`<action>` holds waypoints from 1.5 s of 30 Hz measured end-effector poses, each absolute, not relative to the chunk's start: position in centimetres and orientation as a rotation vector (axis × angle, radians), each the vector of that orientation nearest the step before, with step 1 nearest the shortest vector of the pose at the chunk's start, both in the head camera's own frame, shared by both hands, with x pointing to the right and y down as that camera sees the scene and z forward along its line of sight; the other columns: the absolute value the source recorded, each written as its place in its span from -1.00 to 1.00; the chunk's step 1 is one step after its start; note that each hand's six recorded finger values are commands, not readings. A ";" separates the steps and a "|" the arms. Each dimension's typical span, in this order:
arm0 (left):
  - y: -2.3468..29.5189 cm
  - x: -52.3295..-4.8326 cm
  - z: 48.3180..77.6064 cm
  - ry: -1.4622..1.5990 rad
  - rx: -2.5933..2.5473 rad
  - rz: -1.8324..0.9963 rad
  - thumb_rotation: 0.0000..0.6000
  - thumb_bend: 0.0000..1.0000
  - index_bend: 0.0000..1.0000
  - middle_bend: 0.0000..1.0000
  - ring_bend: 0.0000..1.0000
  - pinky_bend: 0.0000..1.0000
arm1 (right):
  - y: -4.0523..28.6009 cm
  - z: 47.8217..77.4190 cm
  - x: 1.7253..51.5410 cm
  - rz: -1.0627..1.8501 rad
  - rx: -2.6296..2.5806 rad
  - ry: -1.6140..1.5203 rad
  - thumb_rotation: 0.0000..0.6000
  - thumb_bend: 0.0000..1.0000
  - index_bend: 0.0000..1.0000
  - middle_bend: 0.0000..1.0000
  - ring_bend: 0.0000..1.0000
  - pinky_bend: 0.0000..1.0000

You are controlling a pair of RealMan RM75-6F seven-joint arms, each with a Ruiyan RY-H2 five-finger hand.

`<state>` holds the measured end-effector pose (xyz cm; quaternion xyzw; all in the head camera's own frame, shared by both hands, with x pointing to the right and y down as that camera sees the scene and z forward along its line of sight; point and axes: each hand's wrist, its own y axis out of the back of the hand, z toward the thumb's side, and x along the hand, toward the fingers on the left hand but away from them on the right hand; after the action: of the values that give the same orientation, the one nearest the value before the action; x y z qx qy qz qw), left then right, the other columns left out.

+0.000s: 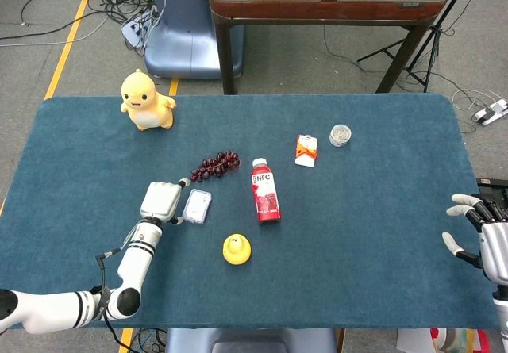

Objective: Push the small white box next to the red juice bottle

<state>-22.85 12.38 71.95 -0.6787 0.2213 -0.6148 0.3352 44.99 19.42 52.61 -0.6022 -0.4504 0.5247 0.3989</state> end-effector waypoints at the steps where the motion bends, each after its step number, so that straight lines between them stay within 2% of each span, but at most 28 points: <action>1: 12.4 -22.7 72.0 0.573 -1.771 -1.604 1.00 -0.78 -0.53 1.00 0.97 1.00 | 19.4 52.6 45.0 1.327 -1.524 -1.141 1.00 -0.58 -0.11 -0.38 -0.59 -0.26; 13: 12.2 -22.1 72.0 0.576 -1.763 -1.592 1.00 -0.78 -0.53 1.00 0.97 1.00 | 19.4 52.5 45.1 1.326 -1.525 -1.145 1.00 -0.58 -0.11 -0.38 -0.59 -0.26; 25: 10.4 -23.9 72.4 0.527 -1.657 -1.633 1.00 -0.78 -0.53 1.00 0.97 1.00 | 19.4 52.4 45.1 1.324 -1.522 -1.148 1.00 -0.58 -0.11 -0.38 -0.59 -0.26; 45: 9.4 -21.5 73.3 0.514 -1.635 -1.630 1.00 -0.78 -0.54 1.00 0.97 1.00 | 19.3 52.2 45.3 1.325 -1.517 -1.159 1.00 -0.58 -0.11 -0.38 -0.59 -0.26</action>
<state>-21.53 9.37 73.33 -0.6398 0.2010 -0.6380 0.3785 45.34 19.34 52.21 -0.5989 -0.4575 0.5231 0.3979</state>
